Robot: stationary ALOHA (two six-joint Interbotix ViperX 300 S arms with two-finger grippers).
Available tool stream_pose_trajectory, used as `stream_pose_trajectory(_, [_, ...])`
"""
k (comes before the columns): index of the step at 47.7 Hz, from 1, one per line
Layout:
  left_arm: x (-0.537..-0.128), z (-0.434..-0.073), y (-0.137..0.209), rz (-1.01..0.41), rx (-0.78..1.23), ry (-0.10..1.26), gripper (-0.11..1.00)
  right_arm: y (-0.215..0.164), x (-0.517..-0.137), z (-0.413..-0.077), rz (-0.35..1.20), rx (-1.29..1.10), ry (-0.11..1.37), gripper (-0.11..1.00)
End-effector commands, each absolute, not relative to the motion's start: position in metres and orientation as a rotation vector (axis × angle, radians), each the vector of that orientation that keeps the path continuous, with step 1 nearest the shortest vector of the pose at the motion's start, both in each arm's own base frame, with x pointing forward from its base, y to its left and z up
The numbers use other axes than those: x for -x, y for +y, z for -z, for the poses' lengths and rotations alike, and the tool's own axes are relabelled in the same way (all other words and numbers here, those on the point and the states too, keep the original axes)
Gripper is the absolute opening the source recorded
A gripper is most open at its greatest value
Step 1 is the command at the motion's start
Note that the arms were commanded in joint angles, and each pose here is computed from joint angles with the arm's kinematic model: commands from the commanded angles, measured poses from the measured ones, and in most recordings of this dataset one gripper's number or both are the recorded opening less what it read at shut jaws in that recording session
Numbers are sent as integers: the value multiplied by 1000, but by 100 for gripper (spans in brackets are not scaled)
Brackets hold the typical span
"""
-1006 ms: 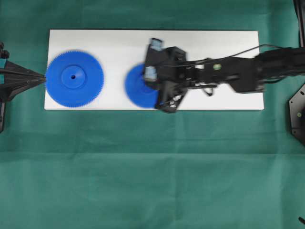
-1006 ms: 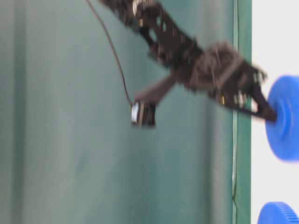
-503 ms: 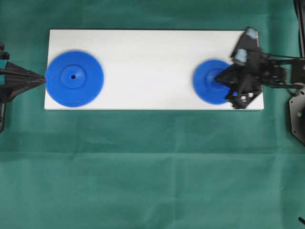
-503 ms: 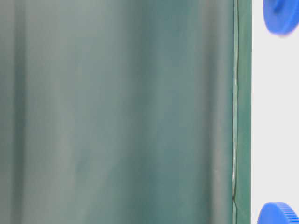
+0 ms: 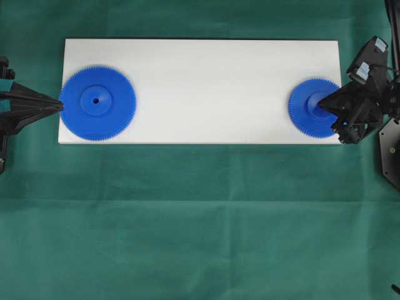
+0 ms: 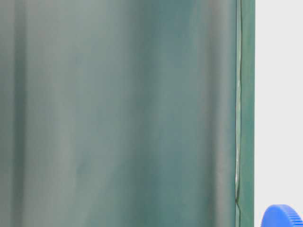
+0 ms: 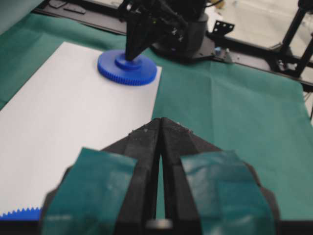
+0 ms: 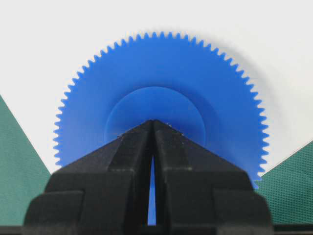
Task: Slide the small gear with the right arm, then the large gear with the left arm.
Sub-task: 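Lift the right gripper off the gear and retract it right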
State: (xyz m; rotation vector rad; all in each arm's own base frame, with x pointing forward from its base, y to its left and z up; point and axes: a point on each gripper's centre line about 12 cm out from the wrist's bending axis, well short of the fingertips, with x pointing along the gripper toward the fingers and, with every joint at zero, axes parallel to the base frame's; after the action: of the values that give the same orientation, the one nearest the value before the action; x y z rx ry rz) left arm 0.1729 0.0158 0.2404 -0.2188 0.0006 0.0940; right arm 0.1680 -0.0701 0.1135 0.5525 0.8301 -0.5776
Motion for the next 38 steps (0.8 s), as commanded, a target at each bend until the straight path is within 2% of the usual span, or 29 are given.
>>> stream_pose_trajectory(1, [-177,-250,17,-94,221,-21,0,-73,-174,-121,568,-536,799,50])
stream_pose_trajectory(14, [-177,-248,16,-93,221,-18,0,-76,-183,-132,556,-523,754,50])
stream_pose_trajectory(38, [-177,-249,17,-94,221,-21,0,-84,-197,-185,502,-381,565,50])
